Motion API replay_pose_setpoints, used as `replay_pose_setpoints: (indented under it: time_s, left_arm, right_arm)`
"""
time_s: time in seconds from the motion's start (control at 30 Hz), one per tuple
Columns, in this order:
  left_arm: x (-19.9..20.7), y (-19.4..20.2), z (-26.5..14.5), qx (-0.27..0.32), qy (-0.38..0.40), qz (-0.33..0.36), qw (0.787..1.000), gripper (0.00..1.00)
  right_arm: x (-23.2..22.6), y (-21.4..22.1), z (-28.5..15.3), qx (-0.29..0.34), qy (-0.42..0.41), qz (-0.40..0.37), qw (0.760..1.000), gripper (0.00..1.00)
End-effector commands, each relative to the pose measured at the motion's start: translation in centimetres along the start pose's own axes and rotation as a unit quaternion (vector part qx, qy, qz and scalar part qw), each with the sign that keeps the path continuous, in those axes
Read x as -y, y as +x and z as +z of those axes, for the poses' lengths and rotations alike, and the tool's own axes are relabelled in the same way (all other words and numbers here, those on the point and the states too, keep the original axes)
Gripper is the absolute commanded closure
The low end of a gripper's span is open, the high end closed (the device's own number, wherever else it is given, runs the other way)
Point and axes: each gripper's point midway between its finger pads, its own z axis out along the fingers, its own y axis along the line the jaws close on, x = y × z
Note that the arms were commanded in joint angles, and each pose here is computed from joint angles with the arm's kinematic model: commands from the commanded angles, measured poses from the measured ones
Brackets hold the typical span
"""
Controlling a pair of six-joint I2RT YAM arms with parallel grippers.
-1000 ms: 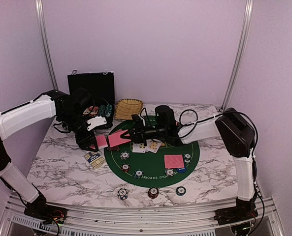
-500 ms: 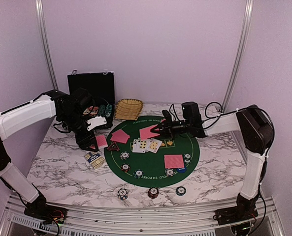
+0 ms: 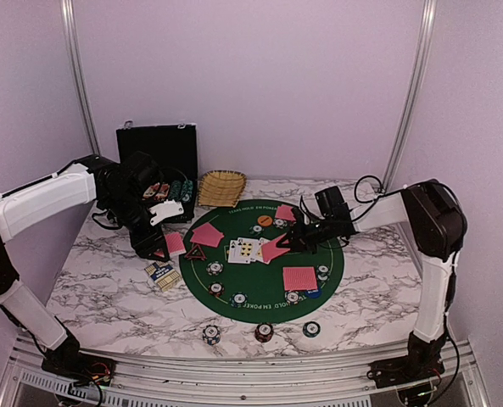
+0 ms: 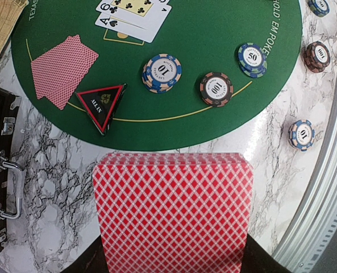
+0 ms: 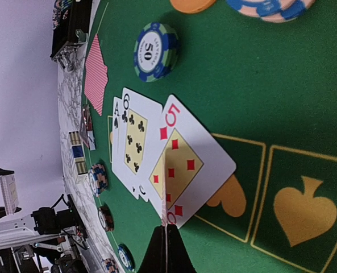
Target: Distribute texas hold em gaming equipment
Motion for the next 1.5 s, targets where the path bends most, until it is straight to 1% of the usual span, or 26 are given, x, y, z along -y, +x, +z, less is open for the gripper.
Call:
replay_pose_setpoints:
  time_s: [0.0, 0.2, 0.3, 0.37, 0.5, 0.63, 0.77, 0.9, 0.97, 1.03, 1.13, 1.2, 1.33, 1.47]
  left_arm:
    - [0.2, -0.5, -0.9, 0.013, 0.0, 0.003, 1.0, 1.0]
    - [0.2, -0.4, -0.9, 0.013, 0.0, 0.003, 1.0, 1.0]
    - [0.3, -0.5, -0.9, 0.013, 0.002, 0.003, 1.0, 1.0]
    - [0.2, -0.5, -1.0, 0.014, 0.002, 0.002, 1.0, 1.0]
    - [0.2, -0.7, -0.9, 0.016, 0.005, 0.002, 1.0, 1.0]
    - [0.3, -0.7, -1.0, 0.016, 0.005, 0.002, 1.0, 1.0]
    - [0.3, -0.7, -1.0, 0.017, 0.005, 0.002, 1.0, 1.0]
    - [0.4, -0.7, -1.0, 0.017, 0.007, 0.002, 1.0, 1.0]
    - [0.3, -0.7, -1.0, 0.017, 0.006, 0.002, 1.0, 1.0]
    - [0.3, -0.7, -1.1, 0.017, 0.005, 0.003, 1.0, 1.0]
    - [0.3, -0.8, -1.2, 0.019, 0.004, 0.004, 1.0, 1.0]
    - [0.3, -0.7, -1.2, 0.018, 0.004, 0.003, 1.0, 1.0]
    - [0.2, -0.8, -1.1, 0.017, 0.004, 0.002, 1.0, 1.0]
    - [0.3, -1.1, -1.2, 0.022, 0.007, 0.002, 1.0, 1.0]
  right_arm:
    - [1.3, -0.8, 0.5, 0.002, 0.037, -0.023, 0.999, 1.0]
    - [3.0, -0.6, 0.8, -0.004, 0.07, -0.028, 0.997, 1.0]
    - [3.7, -0.5, 0.6, -0.005, 0.093, -0.034, 0.995, 0.96]
    - [3.9, -0.5, 0.4, -0.005, 0.102, -0.038, 0.994, 0.91]
    - [4.2, -0.4, 0.2, -0.009, 0.114, -0.044, 0.992, 0.75]
    - [4.5, -0.5, 0.2, -0.011, 0.126, -0.049, 0.991, 0.63]
    - [4.8, -1.0, -0.3, -0.008, 0.15, -0.056, 0.987, 0.58]
    - [4.8, -2.1, -1.5, 0.009, 0.189, -0.073, 0.979, 0.55]
    - [4.7, -2.8, -2.2, 0.018, 0.21, -0.083, 0.974, 0.51]
    - [4.3, -3.5, -2.9, 0.03, 0.224, -0.091, 0.97, 0.43]
    - [2.9, -4.2, -3.9, 0.051, 0.222, -0.102, 0.968, 0.3]
    - [1.2, -4.5, -4.5, 0.069, 0.198, -0.104, 0.972, 0.26]
    - [-4.4, -3.8, -4.3, 0.084, 0.106, -0.106, 0.985, 0.19]
    - [-11.2, -0.8, -1.8, 0.058, 0.011, -0.13, 0.99, 0.13]
